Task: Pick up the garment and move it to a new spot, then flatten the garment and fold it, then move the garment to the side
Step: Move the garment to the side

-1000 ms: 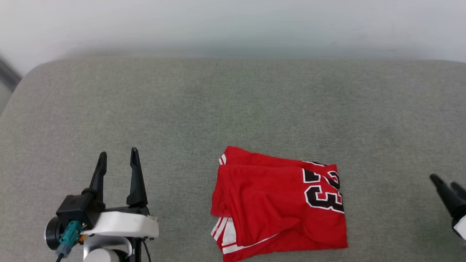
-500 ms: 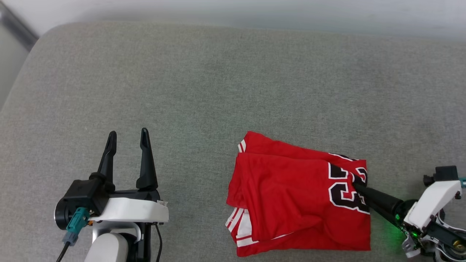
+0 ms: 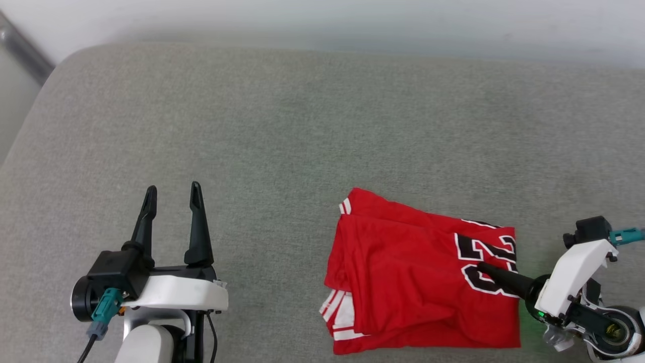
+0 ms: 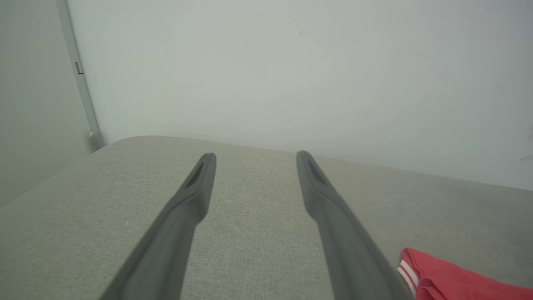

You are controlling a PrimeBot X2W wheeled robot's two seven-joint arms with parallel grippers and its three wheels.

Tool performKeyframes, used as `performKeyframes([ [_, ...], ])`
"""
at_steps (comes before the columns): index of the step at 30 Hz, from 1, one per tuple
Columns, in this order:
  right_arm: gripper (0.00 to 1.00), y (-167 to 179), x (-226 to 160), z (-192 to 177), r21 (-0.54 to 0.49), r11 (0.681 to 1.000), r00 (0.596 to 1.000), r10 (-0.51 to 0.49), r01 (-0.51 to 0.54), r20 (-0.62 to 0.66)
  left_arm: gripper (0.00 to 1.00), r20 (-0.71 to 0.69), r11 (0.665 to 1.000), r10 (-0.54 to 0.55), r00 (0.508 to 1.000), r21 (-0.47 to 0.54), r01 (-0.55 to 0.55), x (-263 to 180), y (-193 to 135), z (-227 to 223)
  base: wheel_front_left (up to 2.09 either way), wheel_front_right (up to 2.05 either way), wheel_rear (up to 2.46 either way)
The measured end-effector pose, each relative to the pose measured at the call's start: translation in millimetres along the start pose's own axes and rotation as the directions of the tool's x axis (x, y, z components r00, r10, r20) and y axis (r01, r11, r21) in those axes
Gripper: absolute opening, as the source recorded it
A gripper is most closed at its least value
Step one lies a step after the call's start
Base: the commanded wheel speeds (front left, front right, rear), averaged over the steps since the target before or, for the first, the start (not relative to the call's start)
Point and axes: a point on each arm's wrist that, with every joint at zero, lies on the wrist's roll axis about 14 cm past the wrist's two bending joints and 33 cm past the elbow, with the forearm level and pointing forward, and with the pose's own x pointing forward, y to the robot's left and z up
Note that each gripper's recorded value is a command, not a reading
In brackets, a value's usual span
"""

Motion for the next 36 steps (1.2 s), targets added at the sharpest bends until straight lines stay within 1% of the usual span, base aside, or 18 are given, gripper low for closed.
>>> performKeyframes([
  [3, 0.00, -4.2, -14.4, 8.2, -0.100, 0.993, 0.998, -0.055, 0.059, 0.040, 1.00, 0.008, 1.000, -0.027, 1.000, 0.002, 0.027, -0.8, -6.8, 3.1, 0.00, 0.00, 0.00],
  [5, 0.00, -10.0, -24.7, 11.9, -0.177, 0.977, 0.992, -0.108, 0.118, 0.064, 1.00, 0.015, 0.999, -0.051, 0.999, 0.004, 0.051, -0.2, -12.9, 5.7, 0.00, 0.00, 0.00],
  [7, 0.00, -22.6, -39.5, 18.0, -0.240, 0.951, 0.979, -0.178, 0.197, 0.097, 1.00, 0.019, 0.997, -0.075, 0.997, 0.007, 0.075, 0.0, -19.1, 6.9, 0.00, 0.00, 0.00],
  [9, 0.00, -37.9, -55.7, 23.1, -0.288, 0.915, 0.958, -0.253, 0.282, 0.134, 1.00, 0.019, 0.995, -0.101, 0.995, 0.004, 0.101, 0.6, -27.4, 6.6, 0.00, 0.00, 0.00],
  [12, 0.00, -55.6, -77.7, 27.6, -0.330, 0.864, 0.923, -0.338, 0.381, 0.184, 1.00, 0.022, 0.989, -0.149, 0.989, -0.006, 0.149, 3.4, -44.4, 6.5, 0.00, 0.00, 0.00],
  [15, 0.00, -65.6, -95.2, 30.0, -0.351, 0.822, 0.893, -0.391, 0.448, 0.223, 1.00, 0.010, 0.980, -0.199, 0.980, -0.016, 0.199, 7.3, -62.8, 1.9, 0.00, 0.00, 0.00],
  [18, 0.00, -73.6, -112.3, 35.5, -0.344, 0.793, 0.862, -0.429, 0.503, 0.271, 1.00, 0.005, 0.966, -0.258, 0.966, -0.029, 0.258, 14.8, -85.9, -1.4, 0.00, 0.00, 0.00],
  [21, 0.00, -76.6, -125.7, 44.9, -0.317, 0.781, 0.835, -0.441, 0.538, 0.330, 1.00, 0.004, 0.945, -0.325, 0.946, -0.047, 0.325, 22.4, -113.6, -5.6, 0.00, 0.00, 0.00],
  [23, 0.00, -77.5, -134.3, 53.4, -0.299, 0.773, 0.813, -0.442, 0.559, 0.378, 1.00, 0.010, 0.924, -0.378, 0.926, -0.052, 0.378, 28.7, -133.8, -6.1, 0.00, 0.00, 0.00],
  [26, 0.00, -81.2, -151.2, 74.2, -0.265, 0.753, 0.765, -0.447, 0.602, 0.464, 1.00, 0.015, 0.889, -0.454, 0.891, -0.065, 0.454, 36.9, -165.7, -9.4, 0.00, 0.00, 0.00],
  [29, 0.00, -92.0, -165.0, 97.5, -0.217, 0.733, 0.705, -0.460, 0.644, 0.540, 1.00, 0.024, 0.850, -0.521, 0.853, -0.081, 0.521, 47.0, -194.3, -14.8, 0.00, 0.00, 0.00],
  [31, 0.00, -104.9, -174.1, 111.7, -0.190, 0.707, 0.662, -0.485, 0.681, 0.571, 1.00, 0.024, 0.823, -0.561, 0.827, -0.085, 0.561, 53.9, -210.8, -21.3, 0.00, 0.00, 0.00],
  [32, 0.00, -113.1, -179.8, 118.8, -0.177, 0.689, 0.640, -0.504, 0.703, 0.581, 1.00, 0.024, 0.811, -0.579, 0.815, -0.092, 0.578, 57.1, -218.5, -25.0, 0.00, 0.00, 0.00],
  [35, 0.00, -138.5, -199.4, 142.9, -0.141, 0.620, 0.562, -0.560, 0.771, 0.609, 1.00, 0.019, 0.778, -0.620, 0.784, -0.112, 0.618, 69.8, -236.9, -39.4, 0.00, 0.00, 0.00],
  [36, 0.00, -145.3, -204.2, 151.3, -0.133, 0.599, 0.538, -0.572, 0.790, 0.619, 1.00, 0.016, 0.772, -0.627, 0.778, -0.116, 0.625, 74.4, -240.7, -45.2, 0.00, 0.00, 0.00],
])
